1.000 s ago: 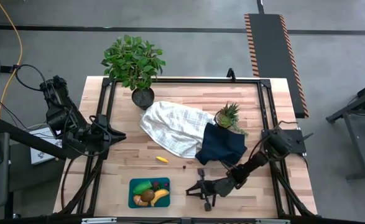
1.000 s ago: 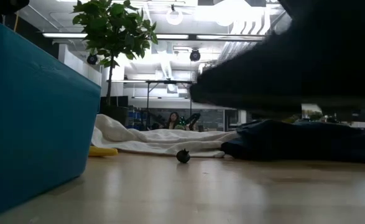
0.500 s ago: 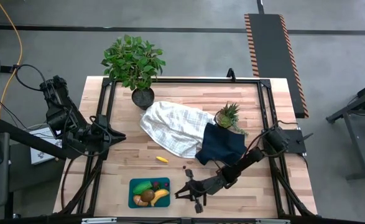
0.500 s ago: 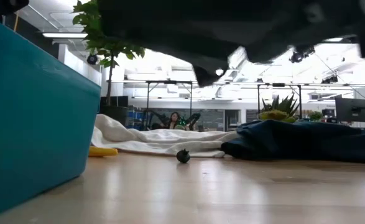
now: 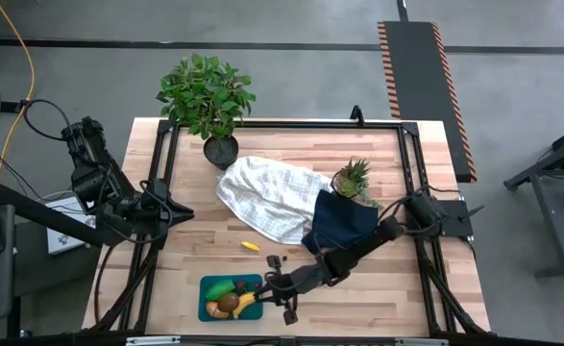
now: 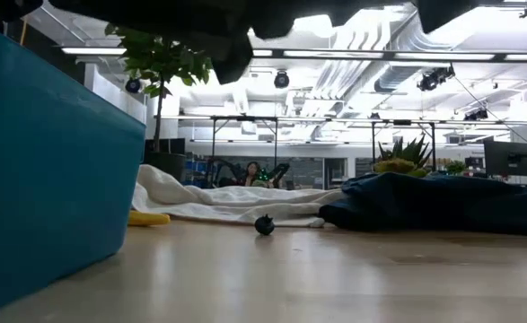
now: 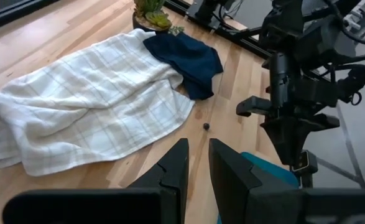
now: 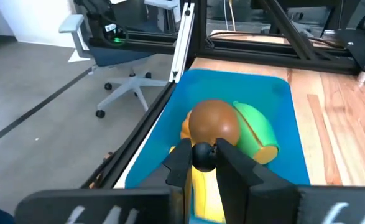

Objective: Pick and placing Produce into tupperware
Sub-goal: Put the bottom blueberry into the bin

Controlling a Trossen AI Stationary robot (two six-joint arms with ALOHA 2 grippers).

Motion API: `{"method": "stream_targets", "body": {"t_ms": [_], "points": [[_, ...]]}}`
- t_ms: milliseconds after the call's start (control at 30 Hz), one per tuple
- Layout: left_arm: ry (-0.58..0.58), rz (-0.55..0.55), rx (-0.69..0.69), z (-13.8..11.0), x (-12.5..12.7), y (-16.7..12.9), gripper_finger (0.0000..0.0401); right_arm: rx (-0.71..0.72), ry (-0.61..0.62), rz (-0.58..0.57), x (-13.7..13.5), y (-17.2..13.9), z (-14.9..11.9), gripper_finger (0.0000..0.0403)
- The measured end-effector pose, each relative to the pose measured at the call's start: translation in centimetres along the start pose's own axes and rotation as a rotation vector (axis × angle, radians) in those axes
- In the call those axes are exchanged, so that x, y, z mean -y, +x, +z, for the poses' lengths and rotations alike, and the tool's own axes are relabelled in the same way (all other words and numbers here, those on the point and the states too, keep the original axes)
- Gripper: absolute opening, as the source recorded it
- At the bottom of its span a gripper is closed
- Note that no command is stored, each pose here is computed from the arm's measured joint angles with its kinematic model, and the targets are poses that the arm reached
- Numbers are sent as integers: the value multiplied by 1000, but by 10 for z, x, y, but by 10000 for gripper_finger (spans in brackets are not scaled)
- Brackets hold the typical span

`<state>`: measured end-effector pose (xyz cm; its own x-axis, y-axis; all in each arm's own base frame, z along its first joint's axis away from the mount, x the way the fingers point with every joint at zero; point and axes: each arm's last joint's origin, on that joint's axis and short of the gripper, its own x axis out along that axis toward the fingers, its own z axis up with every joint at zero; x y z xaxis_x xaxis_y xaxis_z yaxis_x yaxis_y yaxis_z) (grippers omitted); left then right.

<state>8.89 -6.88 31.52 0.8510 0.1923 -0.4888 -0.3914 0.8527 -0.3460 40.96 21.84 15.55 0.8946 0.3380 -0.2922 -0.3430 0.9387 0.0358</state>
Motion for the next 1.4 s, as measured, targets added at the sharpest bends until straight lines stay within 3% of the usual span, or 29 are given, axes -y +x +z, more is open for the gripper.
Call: {"method": "stream_targets", "body": {"t_ms": [567, 1400], "points": [[36, -10, -40, -2, 1, 1, 53, -38, -6, -13, 17, 7, 16, 39], [65, -3, -51, -4, 4, 3, 53, -55, 14, 20, 32, 8, 16, 44]]}}
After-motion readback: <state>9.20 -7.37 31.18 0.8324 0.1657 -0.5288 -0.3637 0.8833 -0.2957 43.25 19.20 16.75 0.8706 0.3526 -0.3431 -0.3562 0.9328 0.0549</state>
